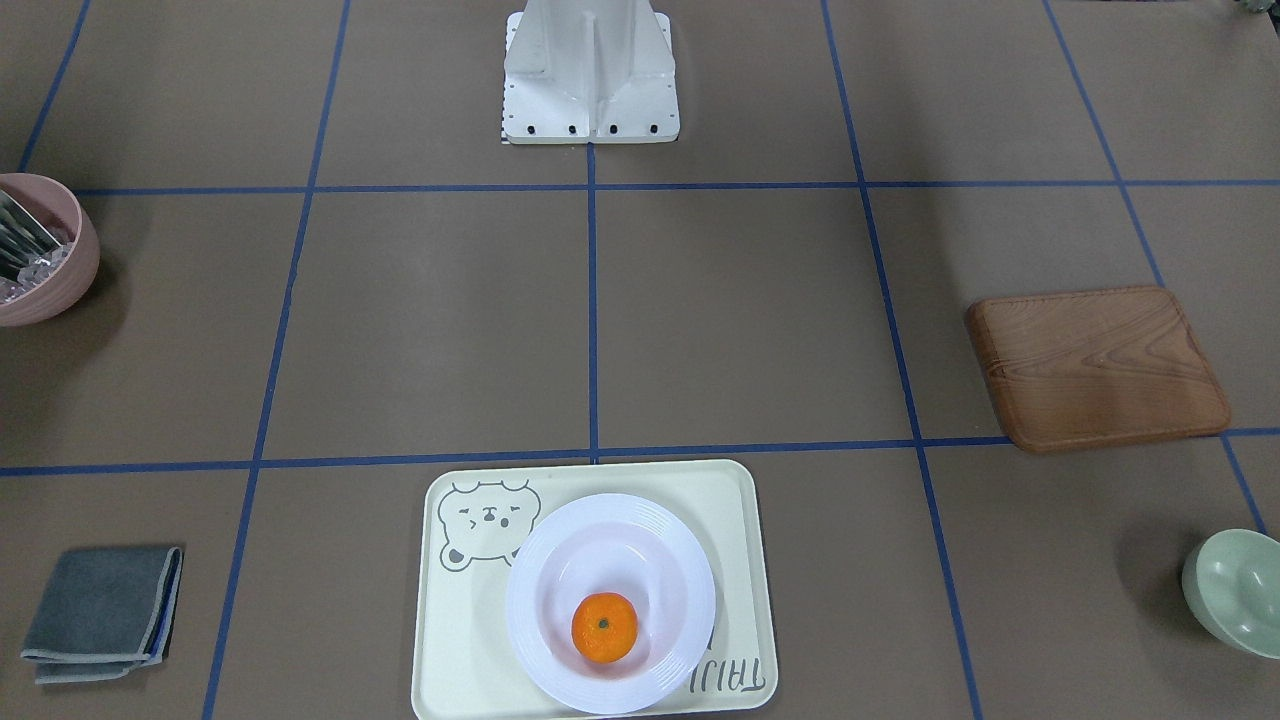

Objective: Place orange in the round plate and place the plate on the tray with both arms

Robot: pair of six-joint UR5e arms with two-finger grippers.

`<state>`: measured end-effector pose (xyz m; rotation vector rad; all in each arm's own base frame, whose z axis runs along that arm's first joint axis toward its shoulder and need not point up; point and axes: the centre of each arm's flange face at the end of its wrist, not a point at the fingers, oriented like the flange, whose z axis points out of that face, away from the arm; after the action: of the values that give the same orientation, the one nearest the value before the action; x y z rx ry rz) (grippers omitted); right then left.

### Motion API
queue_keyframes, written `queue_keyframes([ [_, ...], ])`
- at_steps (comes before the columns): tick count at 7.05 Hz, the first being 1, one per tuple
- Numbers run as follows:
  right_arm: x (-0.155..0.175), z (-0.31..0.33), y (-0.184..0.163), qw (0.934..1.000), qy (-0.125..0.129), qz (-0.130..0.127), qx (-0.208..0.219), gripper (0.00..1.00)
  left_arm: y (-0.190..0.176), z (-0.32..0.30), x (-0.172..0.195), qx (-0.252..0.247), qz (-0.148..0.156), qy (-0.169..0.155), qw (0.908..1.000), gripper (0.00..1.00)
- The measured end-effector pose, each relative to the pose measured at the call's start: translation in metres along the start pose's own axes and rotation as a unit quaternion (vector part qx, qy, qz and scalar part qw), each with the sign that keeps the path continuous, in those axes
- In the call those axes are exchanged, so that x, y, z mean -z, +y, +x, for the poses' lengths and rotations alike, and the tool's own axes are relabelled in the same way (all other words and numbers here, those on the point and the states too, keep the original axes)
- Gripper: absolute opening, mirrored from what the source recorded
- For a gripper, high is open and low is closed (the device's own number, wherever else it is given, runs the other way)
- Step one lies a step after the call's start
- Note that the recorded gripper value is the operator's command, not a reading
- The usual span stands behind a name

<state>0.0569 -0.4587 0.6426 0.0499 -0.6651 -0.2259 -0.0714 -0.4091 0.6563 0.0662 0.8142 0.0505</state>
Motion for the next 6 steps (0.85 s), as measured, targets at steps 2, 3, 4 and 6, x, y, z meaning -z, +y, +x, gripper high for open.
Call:
queue_keyframes([
  [2,-0.0007,0.0002,0.0010,1.0000,-0.001,-0.001,-0.001,1.00,-0.0001,0.0005,0.0007,-0.001,0.001,0.000,1.0000,0.99],
  [3,-0.0017,0.0008,0.0023,1.0000,-0.001,-0.002,-0.001,1.00,0.0002,0.0001,0.0008,0.000,0.001,-0.001,1.0000,0.99],
  [4,-0.0024,0.0011,0.0032,1.0000,-0.002,-0.002,-0.002,1.00,0.0003,-0.0003,0.0014,0.000,0.001,-0.005,1.0000,0.99],
  [6,-0.0025,0.0009,0.0035,1.0000,-0.002,-0.002,-0.002,1.00,0.0001,-0.0009,0.0045,-0.001,0.003,-0.017,0.9999,0.99],
])
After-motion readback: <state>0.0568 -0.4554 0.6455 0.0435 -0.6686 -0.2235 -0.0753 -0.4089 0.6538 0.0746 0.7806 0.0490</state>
